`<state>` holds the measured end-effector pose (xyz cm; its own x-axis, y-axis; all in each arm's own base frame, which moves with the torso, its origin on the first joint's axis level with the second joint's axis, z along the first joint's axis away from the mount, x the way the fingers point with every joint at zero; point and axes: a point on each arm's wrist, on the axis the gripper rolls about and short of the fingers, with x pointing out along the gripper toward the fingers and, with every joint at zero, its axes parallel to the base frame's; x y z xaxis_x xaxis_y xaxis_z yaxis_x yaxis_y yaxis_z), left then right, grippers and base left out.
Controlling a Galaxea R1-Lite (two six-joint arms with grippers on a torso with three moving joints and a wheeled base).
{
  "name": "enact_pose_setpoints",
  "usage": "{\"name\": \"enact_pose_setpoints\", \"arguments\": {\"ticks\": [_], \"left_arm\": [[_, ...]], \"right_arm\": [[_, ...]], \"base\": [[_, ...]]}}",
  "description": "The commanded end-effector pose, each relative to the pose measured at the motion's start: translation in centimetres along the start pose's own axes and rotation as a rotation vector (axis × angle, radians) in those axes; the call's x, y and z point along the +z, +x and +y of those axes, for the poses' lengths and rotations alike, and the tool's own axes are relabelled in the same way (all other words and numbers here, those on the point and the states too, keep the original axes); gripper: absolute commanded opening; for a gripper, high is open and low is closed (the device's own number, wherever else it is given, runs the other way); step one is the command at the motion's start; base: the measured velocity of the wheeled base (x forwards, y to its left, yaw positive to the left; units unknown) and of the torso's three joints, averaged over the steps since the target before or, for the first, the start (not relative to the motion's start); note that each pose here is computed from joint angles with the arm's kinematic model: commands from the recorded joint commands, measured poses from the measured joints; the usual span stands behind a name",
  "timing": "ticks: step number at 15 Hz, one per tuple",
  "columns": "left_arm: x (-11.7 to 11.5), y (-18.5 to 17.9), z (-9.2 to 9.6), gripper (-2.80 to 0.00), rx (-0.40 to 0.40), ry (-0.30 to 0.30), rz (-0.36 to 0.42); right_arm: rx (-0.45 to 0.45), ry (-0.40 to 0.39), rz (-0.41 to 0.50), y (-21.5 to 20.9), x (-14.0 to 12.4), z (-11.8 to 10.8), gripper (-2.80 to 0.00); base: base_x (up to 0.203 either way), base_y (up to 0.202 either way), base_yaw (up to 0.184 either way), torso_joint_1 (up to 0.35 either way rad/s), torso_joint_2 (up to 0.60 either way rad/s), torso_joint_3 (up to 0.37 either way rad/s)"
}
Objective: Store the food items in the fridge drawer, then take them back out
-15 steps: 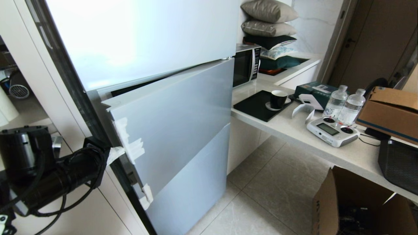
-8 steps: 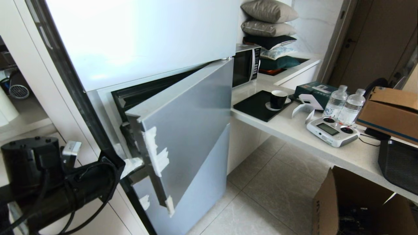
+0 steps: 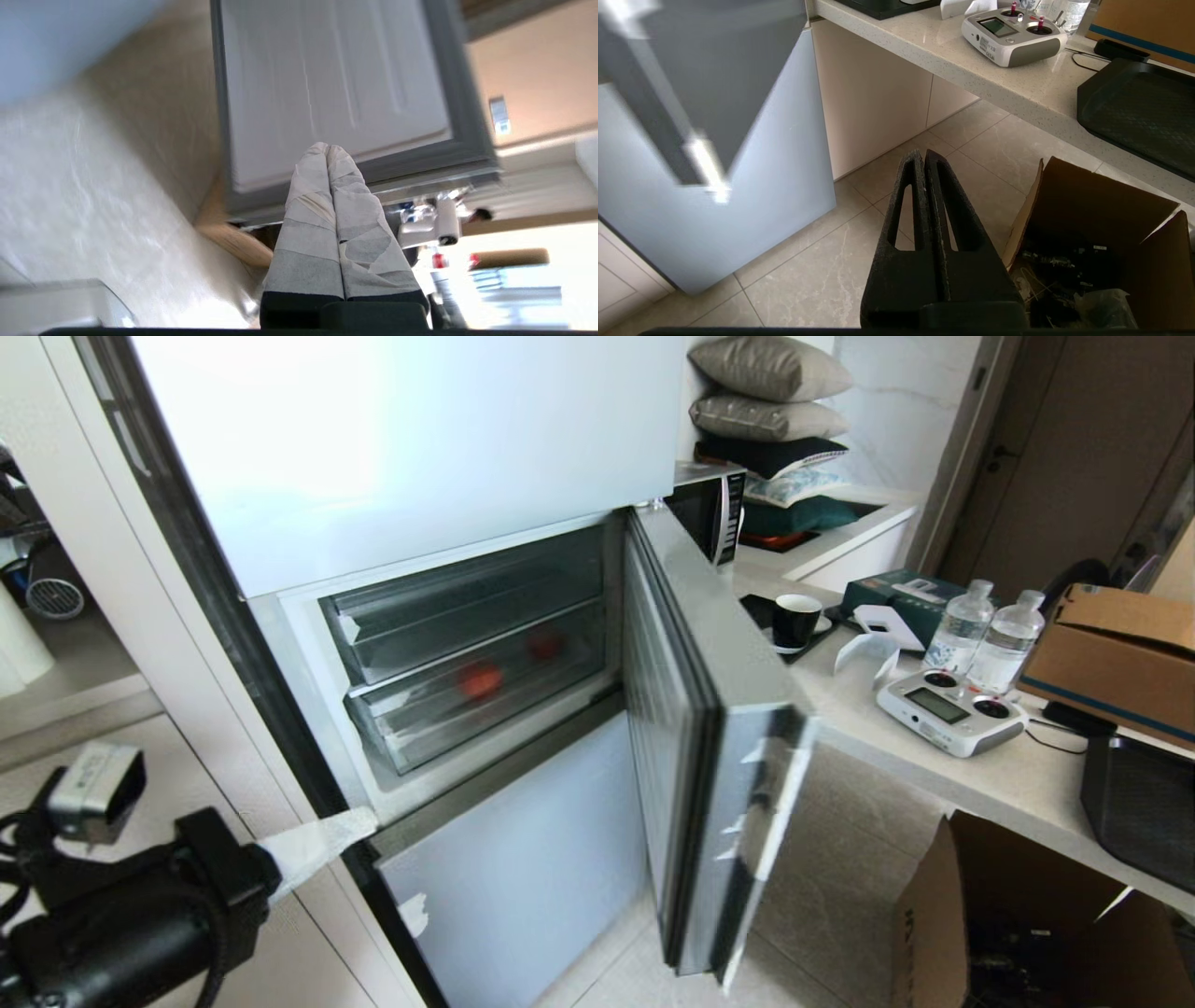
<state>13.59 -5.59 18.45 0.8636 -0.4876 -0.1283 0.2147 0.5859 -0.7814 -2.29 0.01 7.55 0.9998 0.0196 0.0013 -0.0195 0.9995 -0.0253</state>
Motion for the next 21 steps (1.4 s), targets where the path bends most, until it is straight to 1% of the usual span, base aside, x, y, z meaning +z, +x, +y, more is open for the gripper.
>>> {"name": "enact_pose_setpoints", "arguments": {"ticks": [1, 2, 3, 4, 6, 7, 8, 9, 10, 13, 14, 15, 16, 17, 19, 21], "left_arm": [[0.9, -3.2, -1.9, -2.80, -0.113, 0.104, -0.097], [1.4, -4.7, -2.9, -2.80, -0.140, 0.202, -0.132], [1.9, -6.2, -3.7, -2.80, -0.146, 0.299, -0.153], [2.0, -7.8, -4.3, -2.80, -0.127, 0.391, -0.147], [1.7, -11.1, -4.5, -2.80, -0.054, 0.559, -0.096], [1.2, -12.6, -4.2, -2.80, -0.008, 0.648, -0.087], [0.7, -13.7, -3.7, -2.80, 0.050, 0.718, -0.096], [0.0, -14.5, -2.8, -2.80, 0.129, 0.767, -0.118], [-0.8, -15.1, -1.7, -2.80, 0.226, 0.799, -0.149], [-2.5, -16.1, 0.1, -2.80, 0.468, 0.804, -0.264], [-3.3, -16.5, 0.5, -2.80, 0.531, 0.829, -0.307], [-4.0, -16.5, 1.3, -2.80, 0.582, 0.849, -0.312], [-4.9, -16.3, 2.3, -2.80, 0.609, 0.858, -0.297], [-5.5, -15.9, 3.2, -2.80, 0.616, 0.867, -0.253], [-7.2, -14.9, 5.6, -2.80, 0.593, 0.891, -0.116], [-9.2, -14.3, 8.0, -2.80, 0.553, 0.888, 0.010]], "right_arm": [[0.002, -0.001, 0.001, 0.0, 0.0, 0.0, -2.80], [0.002, -0.001, 0.001, 0.0, 0.0, 0.0, -2.80], [0.000, -0.001, 0.001, 0.0, 0.0, 0.0, -2.80], [0.002, -0.001, 0.000, 0.0, 0.0, 0.0, -2.80], [0.000, -0.001, 0.001, 0.0, 0.0, 0.0, -2.80], [0.000, -0.001, 0.000, 0.0, 0.0, 0.0, -2.80], [0.002, -0.001, 0.001, 0.0, 0.0, 0.0, -2.80], [0.000, -0.001, 0.000, 0.0, 0.0, 0.0, -2.80], [0.000, -0.001, 0.001, 0.0, 0.0, 0.0, -2.80], [0.001, -0.001, 0.001, 0.0, 0.0, 0.0, -2.80], [0.000, -0.001, 0.000, 0.0, 0.0, 0.0, -2.80], [0.001, -0.001, 0.001, 0.0, 0.0, 0.0, -2.80], [0.000, -0.001, 0.000, 0.0, 0.0, 0.0, -2.80], [0.000, -0.001, 0.000, 0.0, 0.0, 0.0, -2.80], [0.000, -0.001, 0.001, 0.0, 0.0, 0.0, -2.80], [0.000, -0.001, 0.000, 0.0, 0.0, 0.0, -2.80]], "base": [[0.000, 0.000, 0.000, 0.000, 0.00, 0.000], [0.000, 0.000, 0.000, 0.000, 0.00, 0.000], [0.000, 0.000, 0.000, 0.000, 0.00, 0.000], [0.000, 0.000, 0.000, 0.000, 0.00, 0.000], [0.000, 0.000, 0.000, 0.000, 0.00, 0.000], [0.000, 0.000, 0.000, 0.000, 0.00, 0.000], [0.000, 0.000, 0.000, 0.000, 0.00, 0.000], [0.000, 0.000, 0.000, 0.000, 0.00, 0.000], [0.000, 0.000, 0.000, 0.000, 0.00, 0.000], [0.000, 0.000, 0.000, 0.000, 0.00, 0.000], [0.000, 0.000, 0.000, 0.000, 0.00, 0.000], [0.000, 0.000, 0.000, 0.000, 0.00, 0.000], [0.000, 0.000, 0.000, 0.000, 0.00, 0.000], [0.000, 0.000, 0.000, 0.000, 0.00, 0.000], [0.000, 0.000, 0.000, 0.000, 0.00, 0.000], [0.000, 0.000, 0.000, 0.000, 0.00, 0.000]]}}
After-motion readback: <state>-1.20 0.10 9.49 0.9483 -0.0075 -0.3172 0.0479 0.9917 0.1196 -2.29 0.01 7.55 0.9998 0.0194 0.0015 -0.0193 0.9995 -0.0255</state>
